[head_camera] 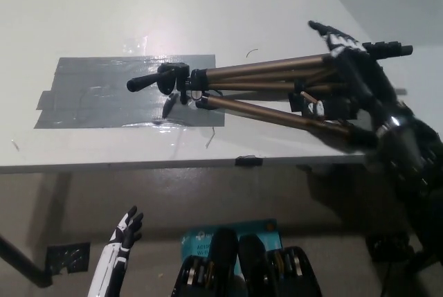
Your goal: A tripod is kept on the middle of the desk infront of the robot and the robot grabs one of its legs to pick it up and hands it to a person
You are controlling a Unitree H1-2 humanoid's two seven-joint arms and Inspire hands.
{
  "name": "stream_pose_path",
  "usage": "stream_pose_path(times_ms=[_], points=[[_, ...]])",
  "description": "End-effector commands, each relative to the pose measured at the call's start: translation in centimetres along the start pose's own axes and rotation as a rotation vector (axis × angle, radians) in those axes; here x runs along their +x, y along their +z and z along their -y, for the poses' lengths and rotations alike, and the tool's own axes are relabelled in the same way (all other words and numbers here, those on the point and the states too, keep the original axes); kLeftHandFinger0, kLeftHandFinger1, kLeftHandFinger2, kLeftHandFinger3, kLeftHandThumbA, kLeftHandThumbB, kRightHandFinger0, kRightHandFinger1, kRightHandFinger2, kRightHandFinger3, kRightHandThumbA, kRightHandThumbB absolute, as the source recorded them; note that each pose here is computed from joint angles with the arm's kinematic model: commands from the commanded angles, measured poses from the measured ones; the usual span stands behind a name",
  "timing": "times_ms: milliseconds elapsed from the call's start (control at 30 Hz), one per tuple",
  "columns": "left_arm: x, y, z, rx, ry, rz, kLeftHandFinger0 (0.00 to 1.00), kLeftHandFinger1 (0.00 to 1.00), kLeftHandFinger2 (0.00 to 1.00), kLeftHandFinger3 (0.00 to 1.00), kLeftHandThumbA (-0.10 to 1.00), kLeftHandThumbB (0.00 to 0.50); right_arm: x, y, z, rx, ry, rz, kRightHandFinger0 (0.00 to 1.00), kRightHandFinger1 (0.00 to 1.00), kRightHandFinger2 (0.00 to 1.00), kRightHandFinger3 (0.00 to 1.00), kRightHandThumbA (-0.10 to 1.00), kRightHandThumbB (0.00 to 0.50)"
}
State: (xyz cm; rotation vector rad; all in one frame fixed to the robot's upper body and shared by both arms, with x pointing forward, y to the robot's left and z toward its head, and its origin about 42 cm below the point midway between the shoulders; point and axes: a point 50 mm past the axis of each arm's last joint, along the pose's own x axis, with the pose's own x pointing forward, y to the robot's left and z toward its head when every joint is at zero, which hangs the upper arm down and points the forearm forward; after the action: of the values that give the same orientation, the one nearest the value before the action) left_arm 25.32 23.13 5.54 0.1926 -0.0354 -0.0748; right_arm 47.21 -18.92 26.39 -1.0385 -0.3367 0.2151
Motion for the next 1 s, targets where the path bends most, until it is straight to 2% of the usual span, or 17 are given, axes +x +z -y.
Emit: stream_pose_path(times_ms=[0, 200, 333, 567, 900, 967], points=[[1.0, 1.4, -0.2, 0.043, -0.007, 0.083, 1.0, 1.0, 1.0, 1.0, 1.0, 0.141, 6.5, 1.3, 4.2, -0.388, -0.055, -0.101, 1.0, 1.0, 1.0, 1.0, 1.0, 0.432], [1.4, 1.9, -0.2, 0.055, -0.014, 0.091, 1.0, 1.0, 1.0, 1.0, 1.0, 0.141, 8.3, 2.4, 3.3, -0.417, -0.062, -0.097, 1.0, 1.0, 1.0, 1.0, 1.0, 0.424], [1.7, 2.2, -0.2, 0.059, -0.014, 0.099, 1.0, 1.0, 1.0, 1.0, 1.0, 0.139, 9.0, 3.5, 3.3, -0.427, -0.096, -0.076, 1.0, 1.0, 1.0, 1.0, 1.0, 0.399], [2.0, 2.6, -0.4, 0.065, -0.013, 0.103, 1.0, 1.0, 1.0, 1.0, 1.0, 0.149, 9.5, 4.0, 3.2, -0.459, -0.122, -0.071, 1.0, 1.0, 1.0, 1.0, 1.0, 0.397], [2.3, 3.2, -0.5, 0.08, -0.033, 0.126, 1.0, 1.0, 1.0, 1.0, 1.0, 0.105, 9.3, 2.7, 1.7, -0.471, -0.107, -0.079, 1.0, 1.0, 1.0, 1.0, 1.0, 0.382], [2.4, 3.3, -0.5, 0.091, -0.038, 0.135, 0.96, 1.0, 1.0, 1.0, 1.0, 0.096, 9.2, 2.1, 1.1, -0.478, -0.103, -0.089, 1.0, 1.0, 1.0, 1.0, 1.0, 0.376]])
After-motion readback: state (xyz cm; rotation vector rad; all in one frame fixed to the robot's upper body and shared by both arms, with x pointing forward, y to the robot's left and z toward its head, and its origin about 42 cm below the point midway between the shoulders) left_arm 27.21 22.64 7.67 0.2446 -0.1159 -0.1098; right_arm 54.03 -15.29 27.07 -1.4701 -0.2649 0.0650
